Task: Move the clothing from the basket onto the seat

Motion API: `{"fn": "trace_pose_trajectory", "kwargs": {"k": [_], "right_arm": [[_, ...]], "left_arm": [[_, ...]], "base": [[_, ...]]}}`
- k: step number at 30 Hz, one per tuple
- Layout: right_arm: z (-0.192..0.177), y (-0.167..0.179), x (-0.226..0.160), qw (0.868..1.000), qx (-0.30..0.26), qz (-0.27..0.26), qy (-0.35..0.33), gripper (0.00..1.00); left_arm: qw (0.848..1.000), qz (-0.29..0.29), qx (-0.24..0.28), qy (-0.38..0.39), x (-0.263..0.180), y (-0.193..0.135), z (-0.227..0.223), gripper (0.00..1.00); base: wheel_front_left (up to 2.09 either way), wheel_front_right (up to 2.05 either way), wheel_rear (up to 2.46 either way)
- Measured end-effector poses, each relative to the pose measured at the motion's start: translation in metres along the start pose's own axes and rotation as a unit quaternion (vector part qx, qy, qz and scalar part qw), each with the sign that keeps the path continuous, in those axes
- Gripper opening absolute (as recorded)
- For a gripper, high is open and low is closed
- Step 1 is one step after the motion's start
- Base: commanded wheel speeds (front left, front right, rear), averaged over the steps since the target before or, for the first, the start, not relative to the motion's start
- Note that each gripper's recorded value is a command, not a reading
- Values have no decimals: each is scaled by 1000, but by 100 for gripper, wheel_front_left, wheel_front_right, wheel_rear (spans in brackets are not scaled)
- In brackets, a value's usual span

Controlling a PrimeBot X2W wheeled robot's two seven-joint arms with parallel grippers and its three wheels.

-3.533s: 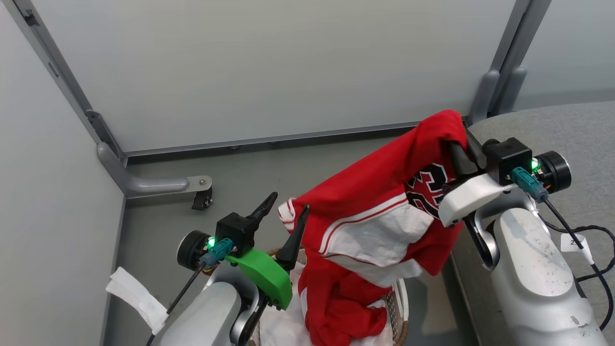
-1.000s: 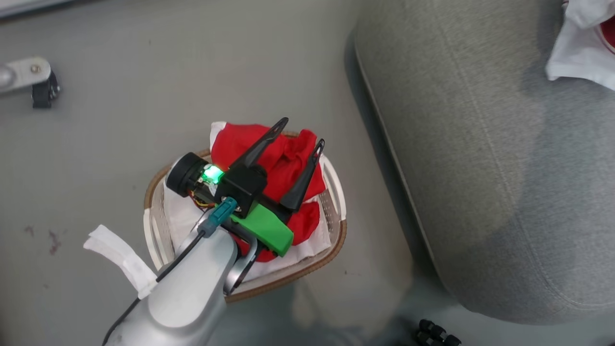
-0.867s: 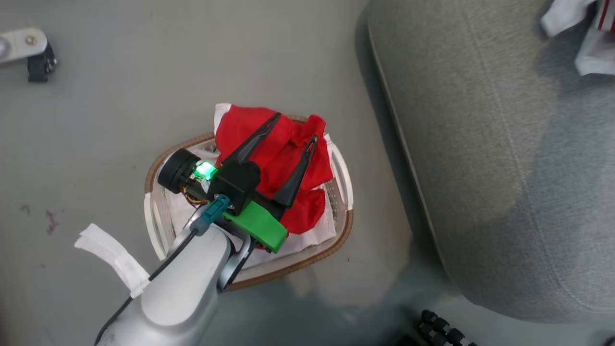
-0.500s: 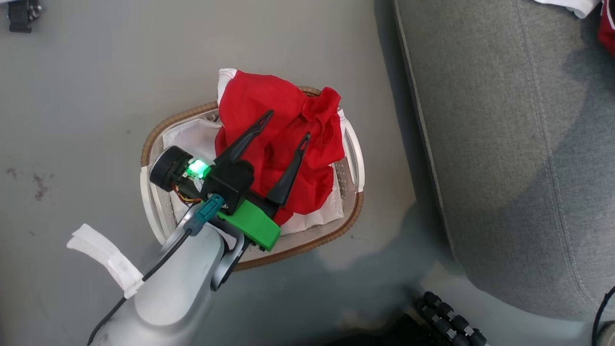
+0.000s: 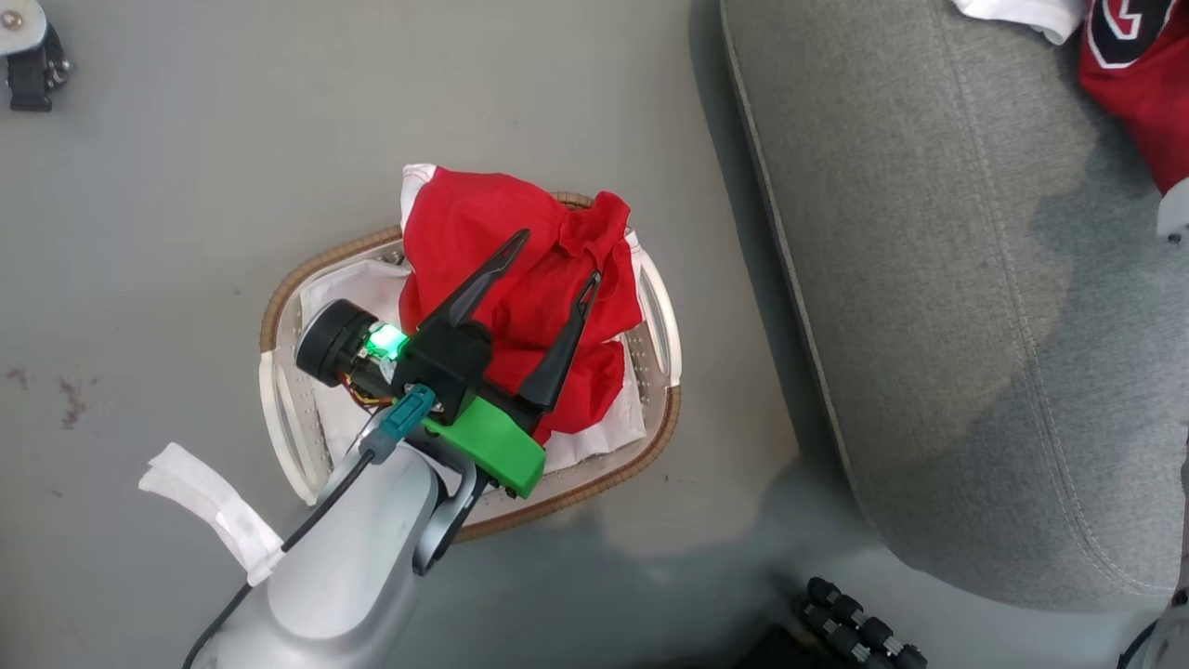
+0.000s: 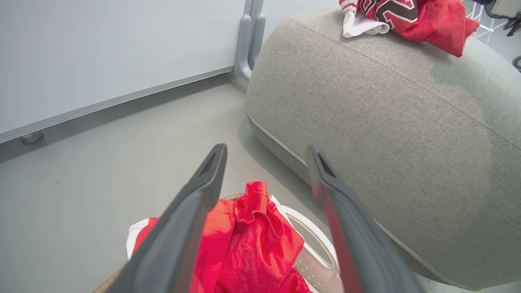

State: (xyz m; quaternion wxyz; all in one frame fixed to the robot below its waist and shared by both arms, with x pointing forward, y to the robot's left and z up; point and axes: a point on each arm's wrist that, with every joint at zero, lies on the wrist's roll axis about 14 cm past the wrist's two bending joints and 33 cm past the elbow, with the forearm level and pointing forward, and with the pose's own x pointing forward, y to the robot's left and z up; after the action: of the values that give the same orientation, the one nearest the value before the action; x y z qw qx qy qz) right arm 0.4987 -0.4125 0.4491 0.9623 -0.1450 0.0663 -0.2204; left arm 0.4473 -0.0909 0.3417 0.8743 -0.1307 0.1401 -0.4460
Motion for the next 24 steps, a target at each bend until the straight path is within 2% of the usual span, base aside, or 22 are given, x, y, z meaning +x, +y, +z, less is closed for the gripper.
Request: {"fn": "trace_pose_trajectory", "kwargs": {"k": [7,13,24], "right_arm": [[6,-8,-27,1000,0,5,-3,100],[35,-17,-36,999,-4,15,-35,100],[109,10,-57,990,22,73,-119,100]], "left_arm": [[1000,1,8,-21,-2,-13,25,100],[999,19,11,-48,-11,-20,54,100],[986,123,11,-112,-63,-7,110,100]], "base": [[0,0,0],[0,0,0],[0,0,0]]}}
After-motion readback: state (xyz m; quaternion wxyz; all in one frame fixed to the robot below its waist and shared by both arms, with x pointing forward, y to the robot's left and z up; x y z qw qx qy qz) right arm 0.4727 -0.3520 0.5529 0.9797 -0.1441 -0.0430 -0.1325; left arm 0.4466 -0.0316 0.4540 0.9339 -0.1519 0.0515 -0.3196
